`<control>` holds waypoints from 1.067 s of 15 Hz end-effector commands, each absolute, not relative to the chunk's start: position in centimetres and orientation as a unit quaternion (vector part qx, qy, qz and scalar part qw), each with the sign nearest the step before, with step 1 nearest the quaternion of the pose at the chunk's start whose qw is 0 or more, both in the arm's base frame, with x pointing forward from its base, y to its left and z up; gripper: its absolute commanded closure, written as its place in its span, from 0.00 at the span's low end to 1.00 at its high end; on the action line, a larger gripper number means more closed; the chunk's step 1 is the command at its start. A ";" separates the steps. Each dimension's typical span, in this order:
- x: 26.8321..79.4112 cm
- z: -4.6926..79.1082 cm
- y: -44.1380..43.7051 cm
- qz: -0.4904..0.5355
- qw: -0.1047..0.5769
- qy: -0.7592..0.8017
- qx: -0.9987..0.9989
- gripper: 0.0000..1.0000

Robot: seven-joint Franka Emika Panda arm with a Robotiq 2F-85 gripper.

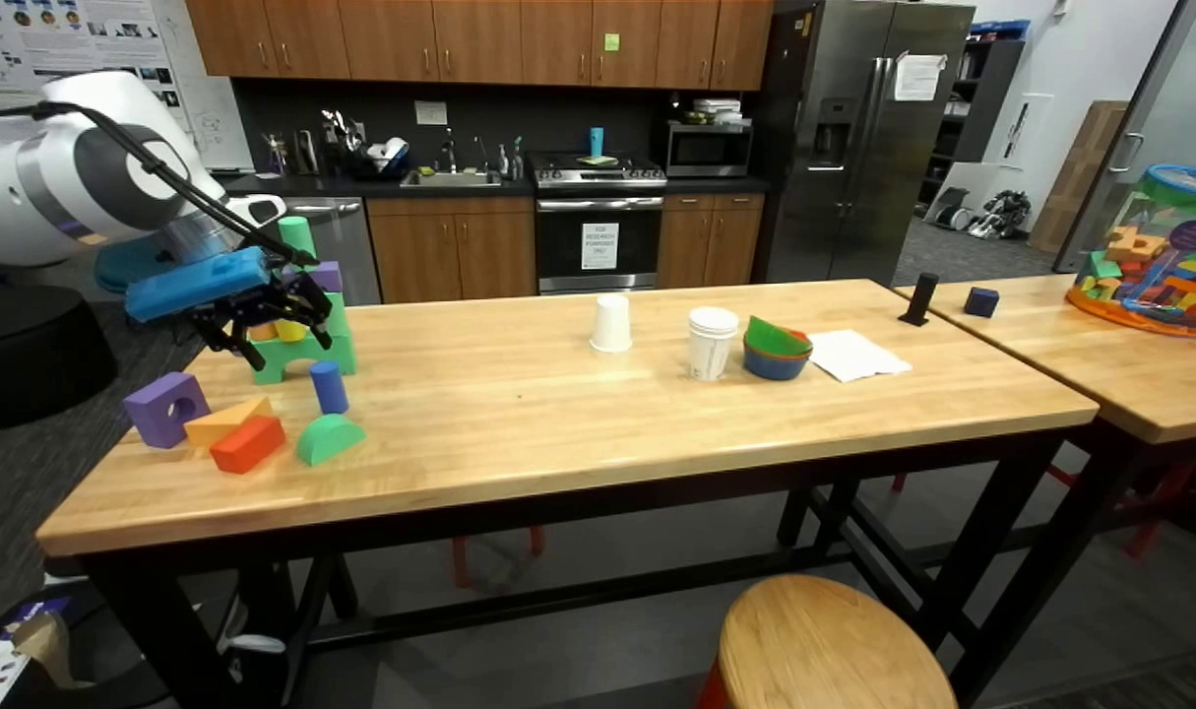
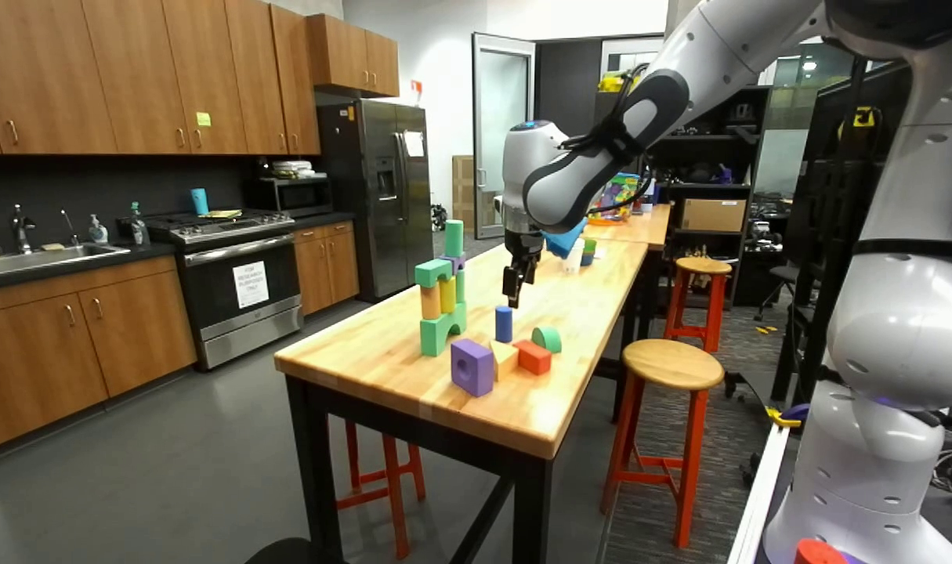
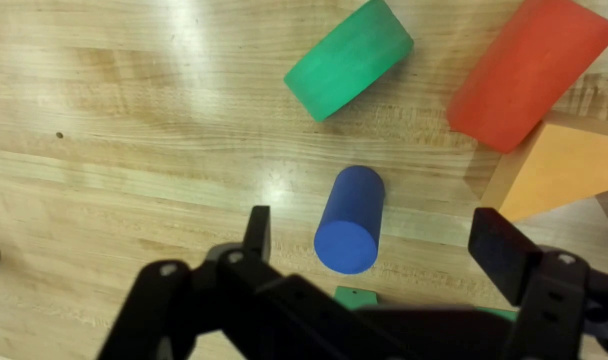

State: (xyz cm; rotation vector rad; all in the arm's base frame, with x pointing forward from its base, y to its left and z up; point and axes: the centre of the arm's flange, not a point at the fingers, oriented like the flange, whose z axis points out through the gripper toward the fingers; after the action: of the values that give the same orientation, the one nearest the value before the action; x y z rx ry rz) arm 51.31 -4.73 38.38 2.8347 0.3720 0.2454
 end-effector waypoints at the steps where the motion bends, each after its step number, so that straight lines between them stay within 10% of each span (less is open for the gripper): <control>1: 53.3 37.5 -4.2 0.084 0.146 0.131 0.977 0.00; 16: 54.3 36.6 -3.0 0.086 0.132 0.107 0.982 0.00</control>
State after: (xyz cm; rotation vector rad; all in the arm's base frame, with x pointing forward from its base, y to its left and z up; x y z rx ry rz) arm 54.19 -3.44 37.33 2.8359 0.3015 0.2607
